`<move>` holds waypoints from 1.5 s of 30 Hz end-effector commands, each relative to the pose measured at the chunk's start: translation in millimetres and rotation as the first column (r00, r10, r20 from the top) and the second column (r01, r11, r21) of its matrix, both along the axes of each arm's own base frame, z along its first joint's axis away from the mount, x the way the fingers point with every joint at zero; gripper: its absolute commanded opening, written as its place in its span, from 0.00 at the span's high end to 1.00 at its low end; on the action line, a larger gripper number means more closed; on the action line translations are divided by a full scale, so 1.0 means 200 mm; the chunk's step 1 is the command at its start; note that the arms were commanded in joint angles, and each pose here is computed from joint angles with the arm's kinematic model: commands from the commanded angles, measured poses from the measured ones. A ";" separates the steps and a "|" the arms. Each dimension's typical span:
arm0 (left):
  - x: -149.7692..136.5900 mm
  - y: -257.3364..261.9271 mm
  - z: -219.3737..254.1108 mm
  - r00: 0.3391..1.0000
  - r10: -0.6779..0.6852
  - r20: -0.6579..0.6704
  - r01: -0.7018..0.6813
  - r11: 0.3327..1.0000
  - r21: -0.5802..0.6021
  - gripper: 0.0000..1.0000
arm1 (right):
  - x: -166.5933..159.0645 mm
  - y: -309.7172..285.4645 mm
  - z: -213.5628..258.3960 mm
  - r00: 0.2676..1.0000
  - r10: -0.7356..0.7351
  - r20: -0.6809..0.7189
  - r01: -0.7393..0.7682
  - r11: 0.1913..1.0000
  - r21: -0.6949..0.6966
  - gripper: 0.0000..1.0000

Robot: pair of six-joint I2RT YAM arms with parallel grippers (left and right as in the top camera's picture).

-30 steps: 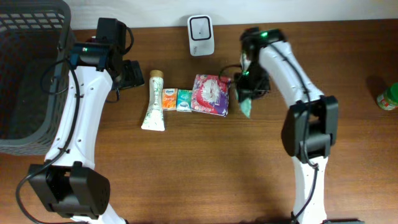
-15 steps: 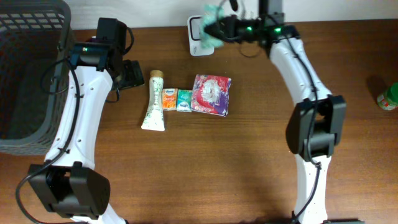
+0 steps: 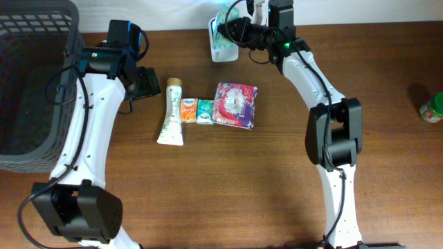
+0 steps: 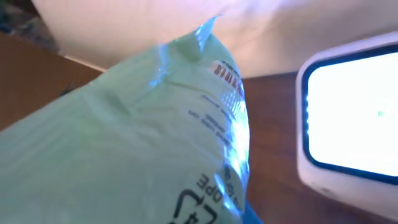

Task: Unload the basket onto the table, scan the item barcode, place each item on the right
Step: 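Hold the mint-green pack's barcode up to the white scanner, then carry the mint-green pack to the right edge and release it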

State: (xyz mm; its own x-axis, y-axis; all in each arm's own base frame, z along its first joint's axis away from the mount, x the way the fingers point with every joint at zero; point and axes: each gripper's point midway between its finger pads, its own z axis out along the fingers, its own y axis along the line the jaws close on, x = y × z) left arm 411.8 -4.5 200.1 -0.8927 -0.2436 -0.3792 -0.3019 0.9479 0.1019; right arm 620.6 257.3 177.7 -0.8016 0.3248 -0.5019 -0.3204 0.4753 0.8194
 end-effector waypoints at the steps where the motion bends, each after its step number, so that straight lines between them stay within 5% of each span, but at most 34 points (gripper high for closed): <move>1: 0.00 -0.01 0.03 1.000 0.002 0.018 -0.002 1.000 0.003 0.01 | 0.06 0.07 0.03 0.997 -0.070 0.044 0.069 0.998 0.013 0.86; 11: 0.00 -0.01 0.03 1.000 0.002 0.018 -0.002 1.000 0.003 0.01 | 0.07 0.07 -0.12 0.998 -0.067 -0.019 0.068 0.997 0.020 0.89; 16: 0.00 -0.01 0.03 1.000 0.002 0.018 -0.002 1.000 0.003 0.01 | 0.10 -0.42 0.20 0.990 -0.132 0.045 0.135 0.988 -0.072 0.92; 18: 0.00 -0.01 0.03 1.000 0.002 0.018 -0.002 1.000 0.002 0.01 | 0.03 -0.94 0.25 0.939 -0.343 0.021 0.326 0.869 -0.373 0.92; 20: 0.00 -0.01 0.03 1.000 0.003 0.019 -0.003 1.000 0.003 0.01 | -0.10 -1.40 0.18 0.845 -0.535 -0.001 0.418 0.659 -0.625 0.92; 22: 0.00 -0.01 0.03 1.000 0.002 0.018 -0.002 1.000 0.003 0.01 | -0.36 -1.94 0.01 0.696 -0.718 0.007 0.346 0.327 -0.879 0.93; 24: 0.00 -0.01 0.03 1.000 0.002 0.018 -0.002 1.000 0.002 0.01 | -0.56 -2.26 -0.11 0.579 -0.815 0.005 0.242 0.166 -0.956 0.94; 30: 0.00 -0.01 0.03 1.000 0.002 0.018 -0.002 1.000 0.003 0.01 | -0.89 -2.77 -0.56 0.378 -0.922 -0.082 0.168 0.156 -0.973 0.86; 31: 0.00 -0.01 0.03 1.000 0.003 0.019 -0.003 1.000 0.003 0.01 | -0.93 -2.84 -0.57 0.350 -0.934 -0.069 0.169 0.136 -0.976 0.71; 32: 0.00 -0.01 0.03 1.000 0.002 0.018 -0.002 1.000 0.002 0.01 | -0.97 -2.91 -0.56 0.325 -0.944 -0.062 0.177 0.125 -0.976 0.44; 33: 0.00 -0.01 0.03 1.000 0.003 0.018 -0.003 1.000 0.003 0.01 | -0.98 -2.94 -0.53 0.312 -0.948 -0.060 0.188 0.123 -0.975 0.36; 37: 0.00 -0.01 0.03 1.000 0.003 0.019 -0.003 1.000 0.003 0.01 | -0.74 -2.76 -0.20 0.429 -0.901 -0.071 0.347 0.237 -0.908 0.34; 39: 0.00 -0.01 0.03 1.000 0.002 0.018 -0.002 1.000 0.002 0.01 | -0.58 -2.52 0.02 0.543 -0.836 -0.074 0.416 0.345 -0.842 0.34; 40: 0.00 -0.01 0.03 1.000 0.003 0.019 -0.003 1.000 0.003 0.01 | -0.50 -2.25 0.10 0.650 -0.748 -0.131 0.411 0.492 -0.768 0.29; 43: 0.00 -0.01 0.03 1.000 0.003 0.019 -0.003 1.000 0.003 0.01 | -0.47 -1.76 0.08 0.783 -0.544 -0.301 0.266 0.731 -0.628 0.14; 45: 0.00 -0.01 0.03 1.000 0.002 0.018 -0.002 1.000 0.002 0.01 | -0.56 -1.40 -0.04 0.844 -0.361 -0.397 0.029 0.770 -0.638 0.01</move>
State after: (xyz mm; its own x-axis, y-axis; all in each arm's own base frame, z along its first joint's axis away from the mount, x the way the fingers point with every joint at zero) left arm 412.3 -4.6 200.2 -0.8918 -0.2437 -0.3812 -0.3021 0.9479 0.1010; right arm 519.0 -91.1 177.4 -0.8496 0.4380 -0.2939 0.3521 0.8858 0.3024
